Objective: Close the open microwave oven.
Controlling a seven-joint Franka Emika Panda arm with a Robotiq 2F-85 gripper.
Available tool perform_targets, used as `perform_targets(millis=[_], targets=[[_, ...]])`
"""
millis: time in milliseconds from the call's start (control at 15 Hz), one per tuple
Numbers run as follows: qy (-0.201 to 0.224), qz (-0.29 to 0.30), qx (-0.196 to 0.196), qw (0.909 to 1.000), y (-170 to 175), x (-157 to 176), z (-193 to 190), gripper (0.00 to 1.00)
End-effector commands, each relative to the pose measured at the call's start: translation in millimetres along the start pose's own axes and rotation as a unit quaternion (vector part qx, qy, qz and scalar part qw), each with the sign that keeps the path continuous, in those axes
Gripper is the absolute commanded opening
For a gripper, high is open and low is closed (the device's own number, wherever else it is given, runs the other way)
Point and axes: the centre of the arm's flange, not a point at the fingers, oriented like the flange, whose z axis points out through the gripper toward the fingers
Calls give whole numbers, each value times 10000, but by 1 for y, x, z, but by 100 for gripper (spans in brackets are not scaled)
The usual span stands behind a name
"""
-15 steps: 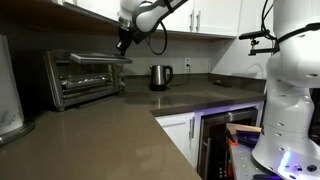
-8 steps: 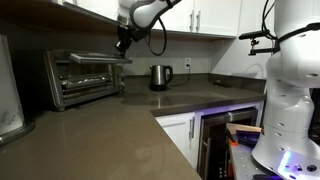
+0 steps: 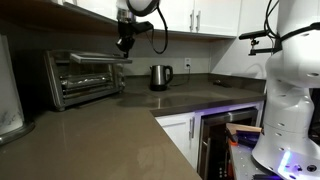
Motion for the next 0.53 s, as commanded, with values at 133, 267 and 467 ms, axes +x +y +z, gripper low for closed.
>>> perform_targets(millis=[133,267,467], targets=[[-398,-103,485,9980,-8,-4,-3,0],[-201,-87,326,9992,-9,-3,3,0],[-161,-111,433,9989,-9,2,18,0]])
